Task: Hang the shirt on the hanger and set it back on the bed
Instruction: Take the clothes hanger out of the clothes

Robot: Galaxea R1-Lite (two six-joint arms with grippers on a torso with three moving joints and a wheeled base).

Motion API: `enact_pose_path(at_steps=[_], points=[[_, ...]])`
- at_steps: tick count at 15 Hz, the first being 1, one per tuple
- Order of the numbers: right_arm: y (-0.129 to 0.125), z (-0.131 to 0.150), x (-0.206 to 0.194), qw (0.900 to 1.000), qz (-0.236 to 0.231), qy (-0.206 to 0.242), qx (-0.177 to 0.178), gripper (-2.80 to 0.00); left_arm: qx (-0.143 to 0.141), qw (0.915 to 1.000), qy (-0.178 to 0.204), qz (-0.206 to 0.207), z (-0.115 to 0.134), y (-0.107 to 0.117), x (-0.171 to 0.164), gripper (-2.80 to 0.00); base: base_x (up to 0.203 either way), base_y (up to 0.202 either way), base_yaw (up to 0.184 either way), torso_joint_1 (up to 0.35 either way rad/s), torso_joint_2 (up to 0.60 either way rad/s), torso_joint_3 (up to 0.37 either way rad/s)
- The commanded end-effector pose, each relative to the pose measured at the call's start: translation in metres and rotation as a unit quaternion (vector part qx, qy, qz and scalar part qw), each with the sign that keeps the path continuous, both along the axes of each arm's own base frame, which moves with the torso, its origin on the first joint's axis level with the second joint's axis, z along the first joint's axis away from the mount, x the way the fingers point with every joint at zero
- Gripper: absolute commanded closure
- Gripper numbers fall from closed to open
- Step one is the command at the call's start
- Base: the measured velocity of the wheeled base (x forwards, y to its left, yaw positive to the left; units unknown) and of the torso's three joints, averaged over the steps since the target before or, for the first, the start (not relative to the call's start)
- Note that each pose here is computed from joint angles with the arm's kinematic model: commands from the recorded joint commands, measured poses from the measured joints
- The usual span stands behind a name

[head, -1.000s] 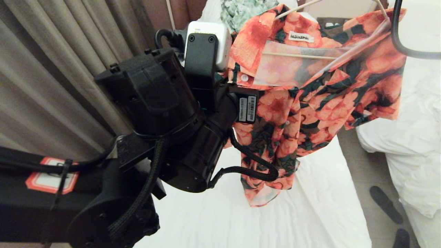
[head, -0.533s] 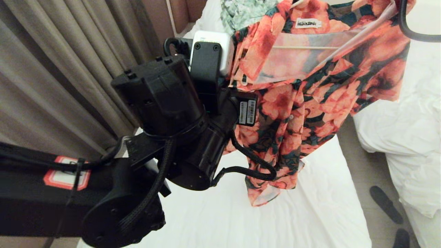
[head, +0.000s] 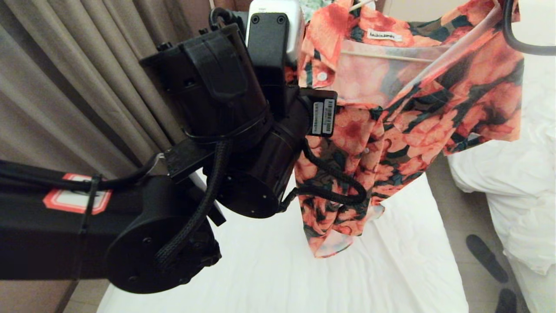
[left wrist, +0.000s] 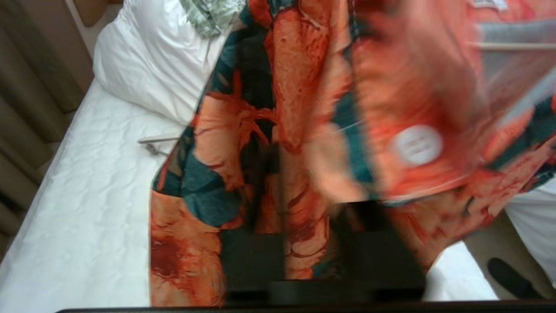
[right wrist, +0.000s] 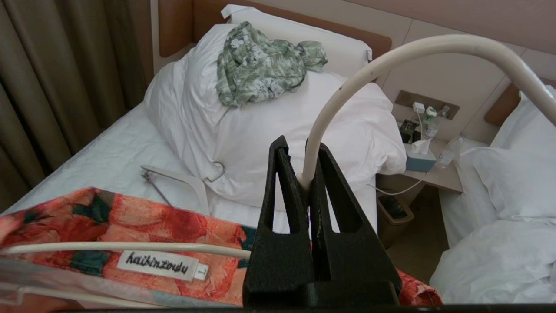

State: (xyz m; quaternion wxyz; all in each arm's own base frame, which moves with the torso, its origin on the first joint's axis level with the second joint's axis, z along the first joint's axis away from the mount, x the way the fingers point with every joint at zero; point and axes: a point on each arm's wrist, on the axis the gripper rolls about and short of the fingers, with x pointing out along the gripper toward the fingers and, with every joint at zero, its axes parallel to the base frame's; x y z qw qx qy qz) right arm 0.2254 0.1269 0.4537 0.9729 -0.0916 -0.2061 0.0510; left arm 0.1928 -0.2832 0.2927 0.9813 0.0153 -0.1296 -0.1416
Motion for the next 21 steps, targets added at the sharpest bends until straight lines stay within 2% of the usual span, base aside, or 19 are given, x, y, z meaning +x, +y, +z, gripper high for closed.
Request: enact_pose_path(at_steps=[1,4,7,11,12,13,15,18,21], points=[[0.000,-0.001,0.001,1.000,-0.001,0.001,-0.001,0.00,-0.002,1.0000,-0.001,0.000,0.001,-0.001,-0.001,-2.80,0.000,0.000,0.000,0.000,0.00,0.000],[0.001,-0.002,0.003,1.000,-0.002,0.002,-0.003,0.00,0.016,0.9997,0.009,-0.014,-0.009,0.007,-0.013,-2.80,0.000,0.000,0.000,0.000,0.00,0.000],[0.001,0.004,0.003,1.000,-0.010,-0.012,-0.015,0.00,0.047,0.9982,0.023,-0.027,-0.025,0.036,-0.028,-2.80,0.000,0.000,0.000,0.000,0.00,0.000],[-0.002,0.013,-0.001,0.999,-0.002,-0.035,-0.022,0.00,0.026,0.9985,0.042,0.023,-0.033,0.085,-0.018,-2.80,0.000,0.000,0.000,0.000,0.00,0.000],[-0.004,0.016,-0.003,0.999,0.000,-0.043,-0.024,0.00,0.024,0.9978,0.047,0.040,-0.036,0.095,-0.015,-2.54,0.000,0.000,0.000,0.000,0.00,0.000],[-0.006,0.020,-0.005,0.998,-0.001,-0.052,-0.026,0.00,0.018,0.9970,0.049,0.056,-0.037,0.107,-0.012,0.00,0.000,0.000,0.000,0.000,0.00,0.000],[-0.004,0.025,0.000,0.997,-0.001,-0.077,-0.014,0.00,0.009,0.9949,0.056,0.083,-0.041,0.127,-0.008,0.00,0.000,0.000,0.000,0.000,0.00,0.000],[0.009,0.023,0.020,0.988,0.010,-0.154,0.017,0.00,0.002,0.9915,0.070,0.109,-0.055,0.163,-0.011,0.00,0.000,0.000,0.000,0.000,0.00,0.000],[0.012,0.022,0.023,0.986,0.024,-0.164,0.019,0.00,-0.018,0.9837,0.073,0.163,-0.061,0.203,-0.011,0.00,0.000,0.000,0.000,0.000,0.00,0.000]])
